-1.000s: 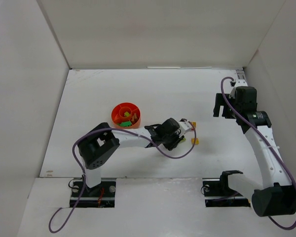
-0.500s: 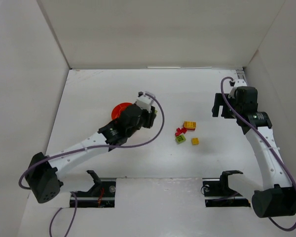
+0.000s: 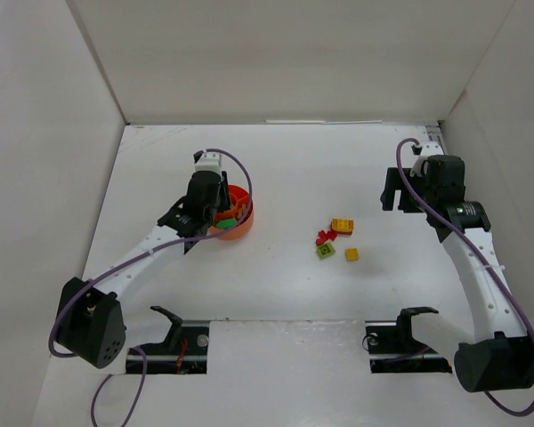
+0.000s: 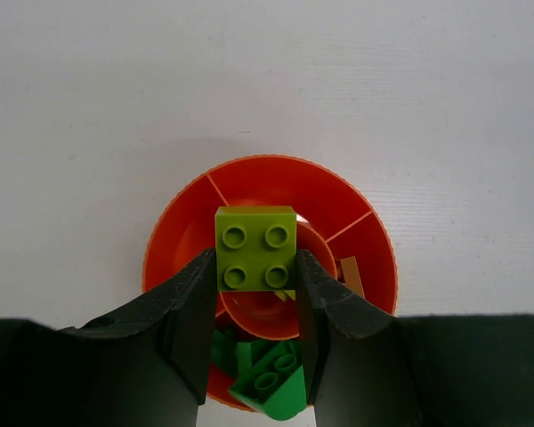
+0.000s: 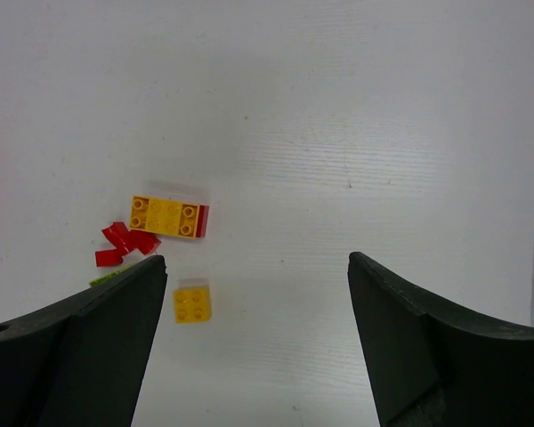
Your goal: Sort the legos into containers by color
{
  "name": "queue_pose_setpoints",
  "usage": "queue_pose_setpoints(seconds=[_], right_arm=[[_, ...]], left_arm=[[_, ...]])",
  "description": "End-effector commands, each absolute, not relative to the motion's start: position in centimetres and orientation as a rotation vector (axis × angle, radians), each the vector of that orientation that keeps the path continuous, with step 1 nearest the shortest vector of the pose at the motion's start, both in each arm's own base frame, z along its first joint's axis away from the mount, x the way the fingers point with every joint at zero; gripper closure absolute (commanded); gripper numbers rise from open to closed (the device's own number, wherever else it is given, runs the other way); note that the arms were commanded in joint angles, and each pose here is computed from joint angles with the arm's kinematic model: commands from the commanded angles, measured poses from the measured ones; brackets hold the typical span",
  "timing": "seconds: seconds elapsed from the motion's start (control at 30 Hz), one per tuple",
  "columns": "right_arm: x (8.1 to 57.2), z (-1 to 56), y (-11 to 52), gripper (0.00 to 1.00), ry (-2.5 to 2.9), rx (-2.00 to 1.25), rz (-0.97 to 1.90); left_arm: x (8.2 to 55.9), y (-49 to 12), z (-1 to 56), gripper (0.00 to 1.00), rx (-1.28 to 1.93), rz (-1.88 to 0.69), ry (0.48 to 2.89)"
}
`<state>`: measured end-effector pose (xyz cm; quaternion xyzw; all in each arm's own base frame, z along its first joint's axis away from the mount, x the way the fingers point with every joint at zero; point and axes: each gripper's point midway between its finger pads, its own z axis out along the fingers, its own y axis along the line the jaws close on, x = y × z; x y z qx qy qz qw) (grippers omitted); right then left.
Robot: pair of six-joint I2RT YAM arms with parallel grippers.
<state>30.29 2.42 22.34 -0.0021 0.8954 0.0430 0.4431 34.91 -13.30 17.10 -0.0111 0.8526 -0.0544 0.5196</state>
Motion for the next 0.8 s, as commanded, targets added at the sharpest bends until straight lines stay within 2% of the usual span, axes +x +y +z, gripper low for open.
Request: queue_pose_setpoints(seconds=[0.0, 0.73, 0.77], right_arm=[[31.4, 24.2, 2.0, 0.13, 2.15, -0.011, 0.082], [31.7, 22.1, 1.8, 0.13, 2.228, -0.015, 0.064], [31.7, 22.1, 1.8, 0.13, 2.228, -0.015, 0.064]], left_arm=[[34.6, -14.3, 17.8, 0.8, -0.027, -0.21, 2.023], [33.6, -14.1, 15.0, 0.75, -0.013, -0.19, 2.109], [33.6, -14.1, 15.0, 0.71, -0.013, -0.19, 2.109]])
